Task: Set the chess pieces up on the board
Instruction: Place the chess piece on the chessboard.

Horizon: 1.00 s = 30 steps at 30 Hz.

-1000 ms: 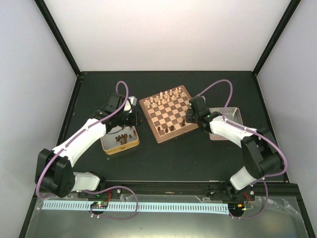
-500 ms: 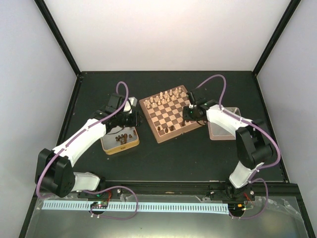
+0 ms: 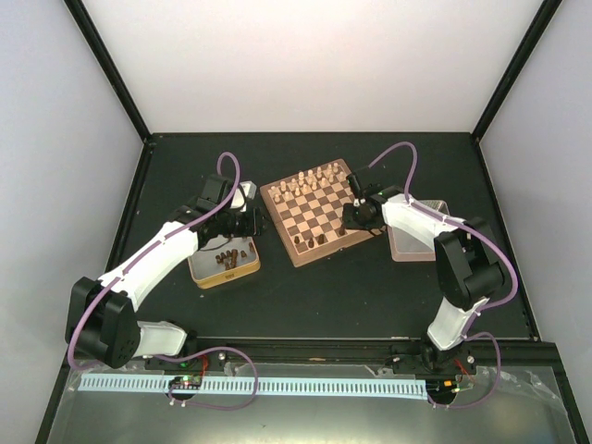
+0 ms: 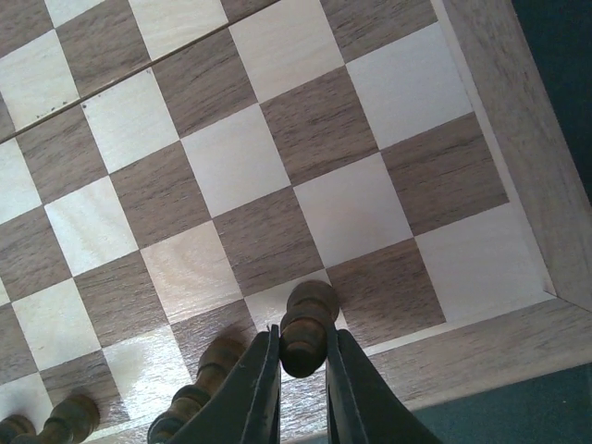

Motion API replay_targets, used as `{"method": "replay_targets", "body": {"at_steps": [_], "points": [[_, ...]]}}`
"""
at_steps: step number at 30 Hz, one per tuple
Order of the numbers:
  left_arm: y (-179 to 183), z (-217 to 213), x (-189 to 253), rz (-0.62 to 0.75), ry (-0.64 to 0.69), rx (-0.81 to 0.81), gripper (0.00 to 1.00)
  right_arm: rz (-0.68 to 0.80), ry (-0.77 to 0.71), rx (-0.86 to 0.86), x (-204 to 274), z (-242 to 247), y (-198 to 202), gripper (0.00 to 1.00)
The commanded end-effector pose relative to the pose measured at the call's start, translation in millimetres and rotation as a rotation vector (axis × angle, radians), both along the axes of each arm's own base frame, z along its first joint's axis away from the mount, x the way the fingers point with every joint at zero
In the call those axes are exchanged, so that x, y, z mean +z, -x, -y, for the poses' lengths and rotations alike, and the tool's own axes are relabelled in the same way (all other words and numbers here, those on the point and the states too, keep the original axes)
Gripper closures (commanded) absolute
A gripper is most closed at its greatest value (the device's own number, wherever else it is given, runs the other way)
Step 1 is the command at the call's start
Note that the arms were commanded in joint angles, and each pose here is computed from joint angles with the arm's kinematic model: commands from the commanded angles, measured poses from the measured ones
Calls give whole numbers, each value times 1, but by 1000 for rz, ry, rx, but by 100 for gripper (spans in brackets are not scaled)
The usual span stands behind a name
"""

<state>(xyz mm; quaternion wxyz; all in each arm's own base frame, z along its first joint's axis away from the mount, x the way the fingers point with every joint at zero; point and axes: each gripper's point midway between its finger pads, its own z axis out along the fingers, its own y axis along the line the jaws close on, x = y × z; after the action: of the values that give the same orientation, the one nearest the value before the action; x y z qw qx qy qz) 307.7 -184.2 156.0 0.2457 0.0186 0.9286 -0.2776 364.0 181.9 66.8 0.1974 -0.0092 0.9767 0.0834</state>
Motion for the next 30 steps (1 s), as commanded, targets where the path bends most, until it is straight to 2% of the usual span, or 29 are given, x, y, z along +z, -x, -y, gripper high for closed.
{"method": "replay_targets", "body": {"at_steps": [1, 10, 30], "points": [[-1, 2, 7, 23, 19, -16, 50, 17, 29, 4, 6, 3, -6, 88], [-1, 2, 6, 20, 26, -12, 50, -27, -11, 54, 6, -4, 8, 89], [-2, 3, 9, 27, 34, -12, 50, -70, 2, 35, 0, -2, 15, 88]]}}
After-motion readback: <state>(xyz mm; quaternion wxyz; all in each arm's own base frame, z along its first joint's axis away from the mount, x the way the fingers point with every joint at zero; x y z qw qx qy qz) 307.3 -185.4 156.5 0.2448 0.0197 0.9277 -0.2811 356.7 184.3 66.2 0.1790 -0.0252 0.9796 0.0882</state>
